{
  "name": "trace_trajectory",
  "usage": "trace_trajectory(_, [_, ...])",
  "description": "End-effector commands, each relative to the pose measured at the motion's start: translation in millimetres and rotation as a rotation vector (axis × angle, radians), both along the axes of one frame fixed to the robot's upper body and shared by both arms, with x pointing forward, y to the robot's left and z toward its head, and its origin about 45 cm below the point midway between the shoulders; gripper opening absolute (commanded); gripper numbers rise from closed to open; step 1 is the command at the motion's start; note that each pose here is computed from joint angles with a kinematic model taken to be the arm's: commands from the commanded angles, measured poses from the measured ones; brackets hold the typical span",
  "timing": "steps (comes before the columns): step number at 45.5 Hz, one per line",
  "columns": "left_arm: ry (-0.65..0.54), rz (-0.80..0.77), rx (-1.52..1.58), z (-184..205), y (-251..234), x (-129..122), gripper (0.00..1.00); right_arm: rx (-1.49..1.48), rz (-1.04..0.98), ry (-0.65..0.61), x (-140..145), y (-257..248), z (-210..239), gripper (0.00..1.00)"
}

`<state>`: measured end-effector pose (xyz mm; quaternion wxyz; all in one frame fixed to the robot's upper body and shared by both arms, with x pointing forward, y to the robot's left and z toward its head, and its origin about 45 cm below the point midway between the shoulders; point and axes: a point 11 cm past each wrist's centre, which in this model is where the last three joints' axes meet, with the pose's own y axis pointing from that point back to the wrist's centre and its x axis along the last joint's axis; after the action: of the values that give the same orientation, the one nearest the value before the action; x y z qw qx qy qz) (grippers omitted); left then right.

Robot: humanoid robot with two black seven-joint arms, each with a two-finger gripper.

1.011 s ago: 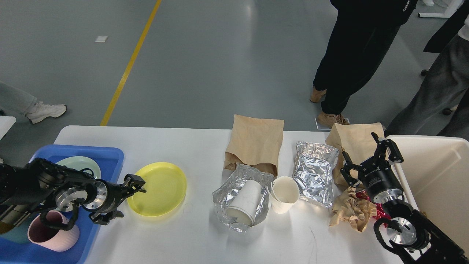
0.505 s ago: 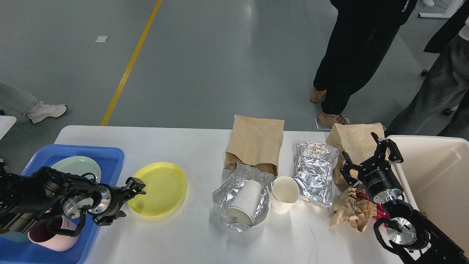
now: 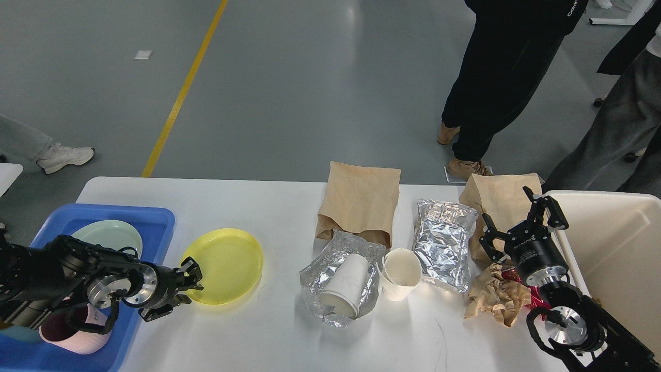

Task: Tidy desktop
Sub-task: 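Grip the edge of the yellow plate with the left gripper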

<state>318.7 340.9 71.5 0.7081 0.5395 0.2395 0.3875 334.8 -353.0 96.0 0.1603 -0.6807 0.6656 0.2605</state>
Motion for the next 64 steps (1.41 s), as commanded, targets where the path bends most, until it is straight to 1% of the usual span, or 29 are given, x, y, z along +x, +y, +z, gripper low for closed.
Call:
trace_trajectory(1, [0.017, -0.009, -0.014, -0.8, -0.7, -2.5, 0.25, -0.001, 0.0, 0.0, 0.0, -0.4, 0.1, 1.0])
trace_trajectory(18, [0.022, -0.014, -0.006, -1.6, 0.5, -4.1, 0.25, 0.001, 0.0, 0.0, 0.0, 0.2, -0.1, 1.0])
trace_trajectory(25, [0.025, -0.014, -0.007, -2.8, 0.1, -5.3, 0.22, 0.001, 0.0, 0.0, 0.0, 0.2, -0.1, 1.0])
trace_trajectory(31, [0.02, -0.013, -0.012, -2.0, -1.0, -4.0, 0.1, 0.001, 0.0, 0.0, 0.0, 0.2, -0.1, 1.0])
trace_trajectory(35, [0.02, -0.013, -0.012, -2.0, -1.0, -4.0, 0.0, 0.001, 0.0, 0.0, 0.0, 0.2, -0.1, 1.0])
trace_trajectory(64, [0.014, -0.002, -0.014, 3.5, 3.4, -2.2, 0.0, -0.001, 0.0, 0.0, 0.0, -0.4, 0.1, 1.0])
